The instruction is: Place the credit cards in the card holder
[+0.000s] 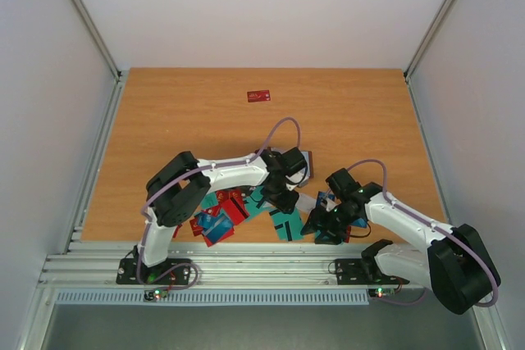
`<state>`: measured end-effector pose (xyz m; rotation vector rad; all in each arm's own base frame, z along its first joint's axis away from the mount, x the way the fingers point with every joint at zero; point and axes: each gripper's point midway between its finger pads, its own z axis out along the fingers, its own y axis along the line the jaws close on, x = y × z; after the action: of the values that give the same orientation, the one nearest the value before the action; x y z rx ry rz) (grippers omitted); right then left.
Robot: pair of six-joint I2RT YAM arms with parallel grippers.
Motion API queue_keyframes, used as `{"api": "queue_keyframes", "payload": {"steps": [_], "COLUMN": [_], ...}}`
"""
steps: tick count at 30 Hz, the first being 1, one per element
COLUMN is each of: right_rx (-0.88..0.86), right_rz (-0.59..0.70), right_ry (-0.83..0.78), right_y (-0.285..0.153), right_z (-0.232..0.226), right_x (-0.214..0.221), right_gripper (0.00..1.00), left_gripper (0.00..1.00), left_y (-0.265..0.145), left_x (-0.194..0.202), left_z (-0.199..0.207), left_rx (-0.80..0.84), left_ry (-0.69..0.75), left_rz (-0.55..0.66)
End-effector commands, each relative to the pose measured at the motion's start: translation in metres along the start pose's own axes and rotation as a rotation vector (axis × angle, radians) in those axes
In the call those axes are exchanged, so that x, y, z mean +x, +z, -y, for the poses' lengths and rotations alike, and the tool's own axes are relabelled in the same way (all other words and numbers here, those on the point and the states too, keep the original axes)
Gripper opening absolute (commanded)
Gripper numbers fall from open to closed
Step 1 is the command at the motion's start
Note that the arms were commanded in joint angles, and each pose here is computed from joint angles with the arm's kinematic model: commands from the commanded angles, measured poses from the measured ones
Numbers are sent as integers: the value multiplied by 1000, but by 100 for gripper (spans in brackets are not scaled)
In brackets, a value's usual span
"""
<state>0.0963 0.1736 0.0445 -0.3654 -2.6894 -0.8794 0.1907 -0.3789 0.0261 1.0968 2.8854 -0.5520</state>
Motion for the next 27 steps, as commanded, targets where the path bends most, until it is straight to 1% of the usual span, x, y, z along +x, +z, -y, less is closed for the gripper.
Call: {"api": "queue_keyframes", "payload": {"steps": [1, 9, 14, 22, 27], "right_rx": [13, 13, 11, -14, -12], "right_rz": [-3, -12, -18, -41, -68], "right_ry": [44, 57, 58, 79, 87], "right_y": [5, 6, 8, 15, 20], "right_z": [7, 10, 10, 13, 19], "right_x": [1, 5, 4, 9, 14], "right_gripper": [54, 56, 57, 57, 58], "left_gripper": [38, 36, 35, 33, 33], "left_y": [12, 29, 37, 23, 3], "left_x": [1, 26, 42, 36, 21], "left_z": [5, 17, 18, 26, 35], "left_rx": [48, 144, 139, 156, 152], "left_ry": [68, 77, 81, 57, 71], "left_rz": [-31, -79, -103, -65, -18]}}
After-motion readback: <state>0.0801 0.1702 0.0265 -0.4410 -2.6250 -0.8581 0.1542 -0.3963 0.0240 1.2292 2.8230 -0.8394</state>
